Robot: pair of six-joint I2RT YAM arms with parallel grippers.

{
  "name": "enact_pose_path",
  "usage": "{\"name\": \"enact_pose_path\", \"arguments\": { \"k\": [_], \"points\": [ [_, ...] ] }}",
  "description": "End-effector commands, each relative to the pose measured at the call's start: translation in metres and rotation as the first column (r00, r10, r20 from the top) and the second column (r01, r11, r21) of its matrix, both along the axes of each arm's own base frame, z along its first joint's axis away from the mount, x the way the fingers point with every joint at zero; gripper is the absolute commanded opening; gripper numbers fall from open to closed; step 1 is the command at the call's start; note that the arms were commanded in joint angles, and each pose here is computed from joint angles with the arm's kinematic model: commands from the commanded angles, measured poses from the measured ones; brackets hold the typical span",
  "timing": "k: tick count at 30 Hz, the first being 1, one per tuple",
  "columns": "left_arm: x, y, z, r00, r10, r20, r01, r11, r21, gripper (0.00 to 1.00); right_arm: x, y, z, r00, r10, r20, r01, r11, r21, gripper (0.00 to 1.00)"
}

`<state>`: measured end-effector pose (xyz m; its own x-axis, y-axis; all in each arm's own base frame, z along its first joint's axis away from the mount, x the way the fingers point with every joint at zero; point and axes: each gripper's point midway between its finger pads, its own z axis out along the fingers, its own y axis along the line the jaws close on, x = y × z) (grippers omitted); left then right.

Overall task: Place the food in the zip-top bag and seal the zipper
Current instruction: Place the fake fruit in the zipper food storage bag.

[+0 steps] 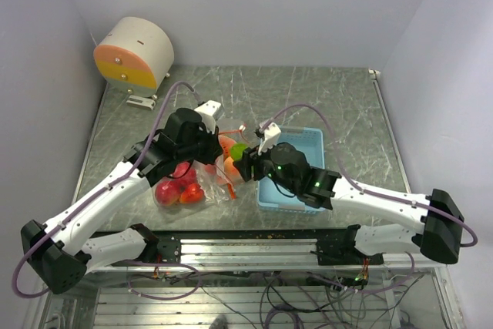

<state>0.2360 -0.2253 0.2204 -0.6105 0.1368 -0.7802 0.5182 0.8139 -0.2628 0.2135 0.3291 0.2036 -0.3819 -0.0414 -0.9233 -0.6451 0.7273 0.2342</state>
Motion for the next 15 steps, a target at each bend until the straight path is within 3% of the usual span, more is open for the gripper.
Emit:
{"name": "enact_pose_path", "arguments": {
  "k": [1,7,15],
  "points": [
    [-0.004,-0.002,0.015,1.000,-0.011,0.022,0.012,0.998,-0.055,0.07,0.028,0.005,0.011,0.991,-0.125,0.043,0.125,0.992,-0.008,0.59],
    [-0.005,-0.006,0.012,1.000,-0.025,0.015,0.026,0.997,-0.066,0.07,0.036,0.027,0.010,0.993,-0.103,0.053,0.103,0.995,-0.011,0.99],
    [0.003,0.002,0.006,0.999,0.026,0.028,-0.026,0.999,-0.031,0.07,0.010,0.016,0.031,0.989,-0.115,0.096,0.117,0.993,-0.014,1.00]
  ]
}}
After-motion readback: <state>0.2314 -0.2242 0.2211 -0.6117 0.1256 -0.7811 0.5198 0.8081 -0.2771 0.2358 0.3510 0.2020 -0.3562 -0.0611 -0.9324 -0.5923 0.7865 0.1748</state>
